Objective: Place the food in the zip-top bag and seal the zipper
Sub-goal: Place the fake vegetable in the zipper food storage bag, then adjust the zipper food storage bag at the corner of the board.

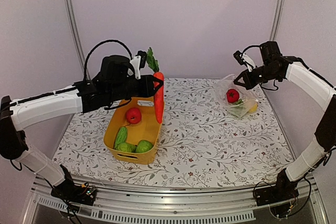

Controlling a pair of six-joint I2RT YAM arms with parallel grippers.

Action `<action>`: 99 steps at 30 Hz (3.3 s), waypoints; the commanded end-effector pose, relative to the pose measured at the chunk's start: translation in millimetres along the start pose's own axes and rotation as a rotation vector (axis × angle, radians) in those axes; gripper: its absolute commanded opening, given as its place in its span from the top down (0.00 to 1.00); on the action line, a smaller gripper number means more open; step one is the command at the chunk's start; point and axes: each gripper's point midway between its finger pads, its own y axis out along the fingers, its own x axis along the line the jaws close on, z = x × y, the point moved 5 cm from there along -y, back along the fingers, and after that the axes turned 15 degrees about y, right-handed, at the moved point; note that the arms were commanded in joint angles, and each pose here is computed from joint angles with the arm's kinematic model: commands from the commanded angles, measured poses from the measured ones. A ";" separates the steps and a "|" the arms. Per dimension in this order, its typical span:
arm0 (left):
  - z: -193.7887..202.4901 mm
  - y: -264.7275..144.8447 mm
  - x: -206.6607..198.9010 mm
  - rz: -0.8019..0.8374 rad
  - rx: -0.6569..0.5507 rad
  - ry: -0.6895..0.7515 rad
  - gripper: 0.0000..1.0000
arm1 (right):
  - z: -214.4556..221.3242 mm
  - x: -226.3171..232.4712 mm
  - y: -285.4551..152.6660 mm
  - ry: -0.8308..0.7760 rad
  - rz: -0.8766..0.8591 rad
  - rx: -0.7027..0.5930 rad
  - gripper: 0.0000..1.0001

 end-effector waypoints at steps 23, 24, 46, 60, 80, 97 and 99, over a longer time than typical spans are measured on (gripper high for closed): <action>-76.0 26.6 -155.0 0.150 -0.842 0.107 0.92 | -19.8 52.1 -12.0 -0.052 -0.116 0.015 1.00; -75.9 28.7 -156.7 0.141 -0.853 0.109 0.91 | -19.3 52.9 -11.3 -0.049 -0.121 0.019 1.00; -30.0 118.3 -190.4 -0.066 -0.888 0.167 0.42 | -29.6 58.3 -16.8 -0.038 -0.125 -0.007 1.00; -51.3 42.7 -168.9 -0.112 -0.782 0.256 0.24 | -32.3 53.2 -9.3 -0.023 -0.111 -0.007 1.00; 48.3 98.4 -156.6 0.151 -0.090 0.100 0.63 | -27.9 50.8 -2.3 -0.030 -0.112 0.009 1.00; 24.4 172.5 -141.3 0.243 -0.076 -0.085 0.84 | -22.0 55.4 2.4 -0.016 -0.162 0.031 1.00; 24.6 186.6 -142.2 0.245 -0.056 -0.074 0.85 | -21.0 54.8 4.2 -0.010 -0.165 0.038 1.00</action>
